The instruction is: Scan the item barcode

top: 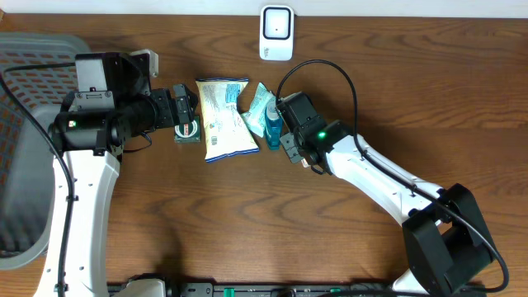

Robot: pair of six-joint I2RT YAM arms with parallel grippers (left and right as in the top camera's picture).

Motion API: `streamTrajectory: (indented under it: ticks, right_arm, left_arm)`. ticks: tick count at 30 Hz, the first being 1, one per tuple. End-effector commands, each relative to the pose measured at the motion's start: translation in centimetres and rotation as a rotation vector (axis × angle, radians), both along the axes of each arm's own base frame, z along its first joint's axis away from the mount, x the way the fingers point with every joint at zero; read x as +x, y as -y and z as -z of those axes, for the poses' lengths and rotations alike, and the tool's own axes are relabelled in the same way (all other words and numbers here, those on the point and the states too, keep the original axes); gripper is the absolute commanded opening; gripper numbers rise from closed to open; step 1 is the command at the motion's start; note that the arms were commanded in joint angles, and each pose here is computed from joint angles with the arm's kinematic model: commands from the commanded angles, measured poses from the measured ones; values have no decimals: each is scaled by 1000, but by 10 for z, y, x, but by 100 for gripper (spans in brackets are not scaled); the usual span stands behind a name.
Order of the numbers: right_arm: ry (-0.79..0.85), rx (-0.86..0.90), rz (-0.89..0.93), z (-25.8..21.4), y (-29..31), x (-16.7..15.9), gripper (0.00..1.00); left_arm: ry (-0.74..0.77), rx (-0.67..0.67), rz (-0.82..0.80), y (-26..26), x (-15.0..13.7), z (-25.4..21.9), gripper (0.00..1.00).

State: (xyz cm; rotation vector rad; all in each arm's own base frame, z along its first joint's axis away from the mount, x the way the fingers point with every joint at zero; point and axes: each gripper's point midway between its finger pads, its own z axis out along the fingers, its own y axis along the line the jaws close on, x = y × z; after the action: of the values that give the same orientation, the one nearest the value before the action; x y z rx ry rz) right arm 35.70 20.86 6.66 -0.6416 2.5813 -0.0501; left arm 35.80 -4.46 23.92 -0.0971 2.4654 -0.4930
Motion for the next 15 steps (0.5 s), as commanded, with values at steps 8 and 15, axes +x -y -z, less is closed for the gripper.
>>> streamTrajectory:
  ticks: [8,15]
  right_arm:
    - [16,-31,36,-13,19,-6,27]
    - [195,91,83,-93,34,4,39]
  left_arm:
    - [5,15,9,-1,1,1,98]
    - [5,15,9,-1,1,1,98]
